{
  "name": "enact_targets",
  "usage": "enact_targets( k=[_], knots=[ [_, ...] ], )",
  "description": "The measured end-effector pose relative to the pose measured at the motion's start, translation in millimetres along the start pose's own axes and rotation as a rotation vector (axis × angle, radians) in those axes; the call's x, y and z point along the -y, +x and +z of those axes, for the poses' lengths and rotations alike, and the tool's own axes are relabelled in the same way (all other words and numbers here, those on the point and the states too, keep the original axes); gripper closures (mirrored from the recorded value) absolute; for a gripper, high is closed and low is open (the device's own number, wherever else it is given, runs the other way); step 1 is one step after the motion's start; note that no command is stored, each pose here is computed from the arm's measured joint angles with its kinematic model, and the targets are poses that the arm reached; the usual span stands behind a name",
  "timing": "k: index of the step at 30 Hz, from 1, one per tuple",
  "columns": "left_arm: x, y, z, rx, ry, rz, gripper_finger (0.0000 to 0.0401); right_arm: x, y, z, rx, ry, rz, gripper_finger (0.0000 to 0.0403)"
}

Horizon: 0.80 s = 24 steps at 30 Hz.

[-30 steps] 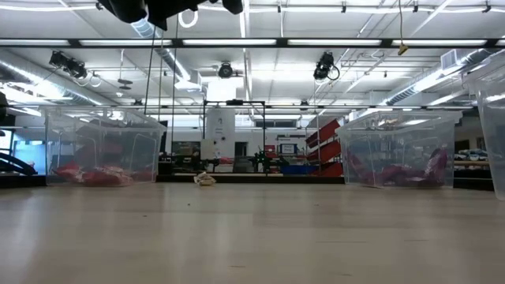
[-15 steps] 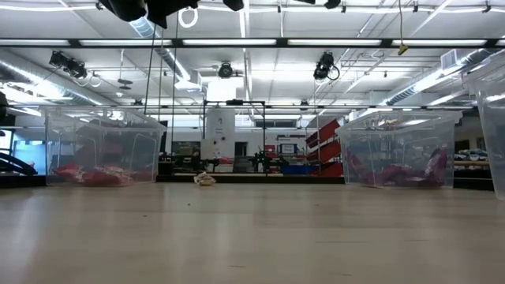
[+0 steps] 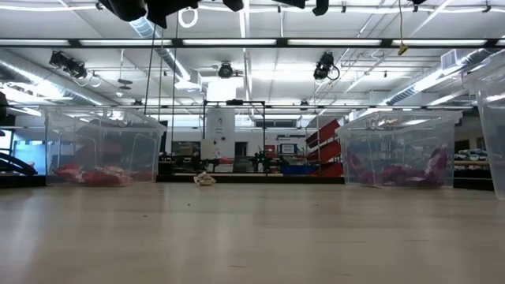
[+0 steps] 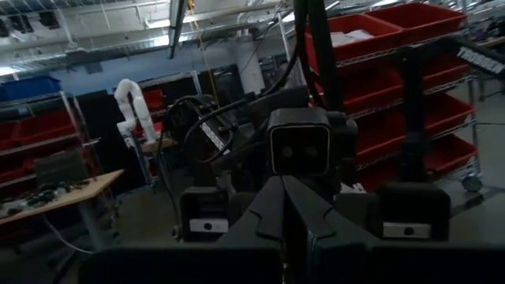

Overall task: Sort candy
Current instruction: Put the yellow candy into the bottom right transparent bin

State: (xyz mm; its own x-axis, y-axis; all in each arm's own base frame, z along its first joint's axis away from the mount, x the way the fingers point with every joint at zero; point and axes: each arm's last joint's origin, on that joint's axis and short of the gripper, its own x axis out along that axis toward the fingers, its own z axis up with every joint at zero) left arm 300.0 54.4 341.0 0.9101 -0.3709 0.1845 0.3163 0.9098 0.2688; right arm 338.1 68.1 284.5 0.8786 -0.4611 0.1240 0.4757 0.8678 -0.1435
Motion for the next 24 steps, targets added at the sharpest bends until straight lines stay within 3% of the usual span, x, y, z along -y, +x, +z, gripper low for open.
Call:
enact_targets(
  k=[13, 24],
  knots=[
    [-0.4, 0.0, -0.3, -0.004, 0.005, 0.012, 0.0401, 8.1, 7.6, -2.0, 0.008, 0.018, 0.016, 0.0258],
    [-0.1, 0.0, -2.1, -0.021, 0.000, 0.010, 0.0401, 7.9, 7.5, -2.1, 0.007, 0.014, 0.018, 0.0354]
  ],
)
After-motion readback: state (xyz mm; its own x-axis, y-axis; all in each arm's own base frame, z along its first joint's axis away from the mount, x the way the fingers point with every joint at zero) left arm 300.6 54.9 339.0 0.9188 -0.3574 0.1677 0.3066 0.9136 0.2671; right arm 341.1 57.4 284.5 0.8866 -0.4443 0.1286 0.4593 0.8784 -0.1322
